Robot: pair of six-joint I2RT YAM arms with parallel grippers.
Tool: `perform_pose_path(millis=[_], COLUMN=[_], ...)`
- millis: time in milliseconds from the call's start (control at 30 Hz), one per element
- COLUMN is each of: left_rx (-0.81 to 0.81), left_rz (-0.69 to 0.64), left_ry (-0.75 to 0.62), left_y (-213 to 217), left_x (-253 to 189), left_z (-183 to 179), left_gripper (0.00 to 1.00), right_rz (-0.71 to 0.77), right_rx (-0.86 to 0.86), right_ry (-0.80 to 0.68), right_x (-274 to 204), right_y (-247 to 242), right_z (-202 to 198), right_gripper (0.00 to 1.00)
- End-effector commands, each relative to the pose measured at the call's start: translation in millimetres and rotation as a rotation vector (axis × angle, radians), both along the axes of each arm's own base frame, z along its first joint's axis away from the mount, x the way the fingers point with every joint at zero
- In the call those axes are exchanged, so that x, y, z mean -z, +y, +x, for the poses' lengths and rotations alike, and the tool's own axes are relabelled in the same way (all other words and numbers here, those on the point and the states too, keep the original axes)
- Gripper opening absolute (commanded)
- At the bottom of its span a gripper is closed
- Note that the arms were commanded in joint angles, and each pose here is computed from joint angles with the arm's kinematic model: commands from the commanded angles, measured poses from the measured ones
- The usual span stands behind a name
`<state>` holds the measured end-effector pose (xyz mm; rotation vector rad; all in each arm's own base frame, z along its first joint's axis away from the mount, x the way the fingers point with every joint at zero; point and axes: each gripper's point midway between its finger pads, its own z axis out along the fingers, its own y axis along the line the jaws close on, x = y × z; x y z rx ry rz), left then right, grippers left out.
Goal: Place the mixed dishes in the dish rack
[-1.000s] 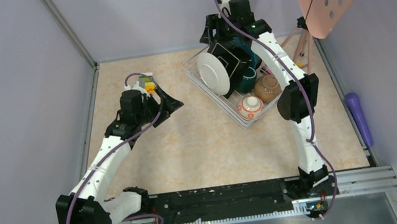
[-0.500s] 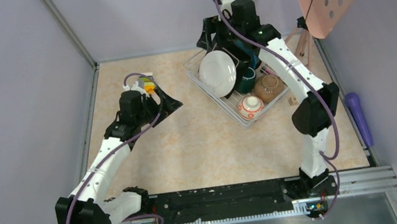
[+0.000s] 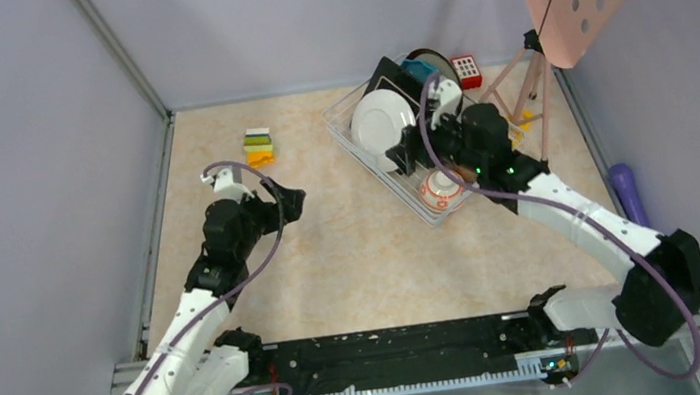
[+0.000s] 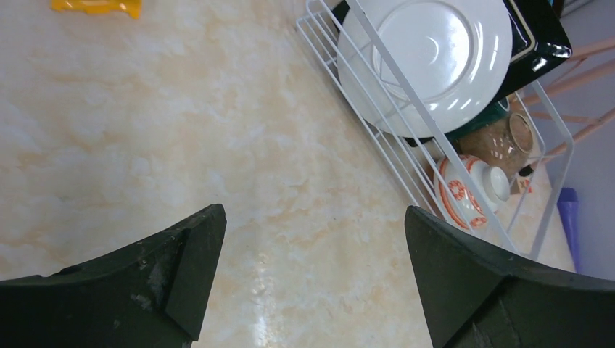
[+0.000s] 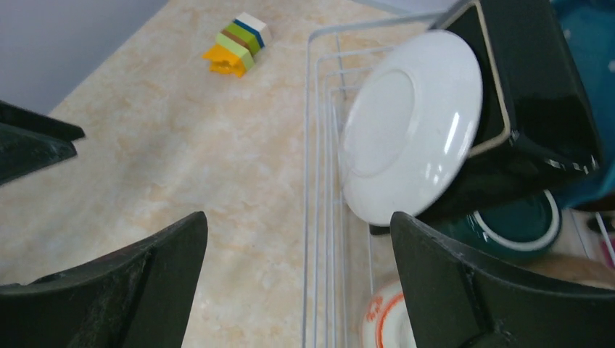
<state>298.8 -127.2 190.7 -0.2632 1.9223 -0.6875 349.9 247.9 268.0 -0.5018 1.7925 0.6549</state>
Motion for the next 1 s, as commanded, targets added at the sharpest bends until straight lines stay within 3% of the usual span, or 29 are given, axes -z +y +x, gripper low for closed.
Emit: perform_pose_path(millis=[0, 200, 400, 500, 700, 967], left_rx=[-0.104, -0.241, -0.362, -0.416, -0.530, -0.566], left_rz=[0.126, 0.249, 0.343, 0.417, 0.576, 0.562], left_ry=[-0.239, -0.280, -0.303, -0.322, -0.330, -0.293], left_y=[27, 63, 92, 107, 135, 157], left_x=[-31, -7, 9, 15, 25, 57], left_z=[13, 4, -3, -2, 3, 25], left_gripper=[0.99, 0.99, 0.99, 0.94, 0.98, 0.98], right_rz=[0.051, 0.018, 0.074, 0.055, 0.042, -0.016], right_rx=[0.183, 0.506, 0.709, 0.770, 0.880, 0.906], right_ry=[-0.209, -0.193, -0.174, -0.227, -0.259, -0.220], right_x=[-22, 13, 44, 60, 90, 138], right_y=[-41, -125, -199, -215, -242, -262], right_z=[-4, -22, -45, -50, -47, -41], right_gripper=[0.94, 0.97, 0.97, 0.97, 0.98, 0.99])
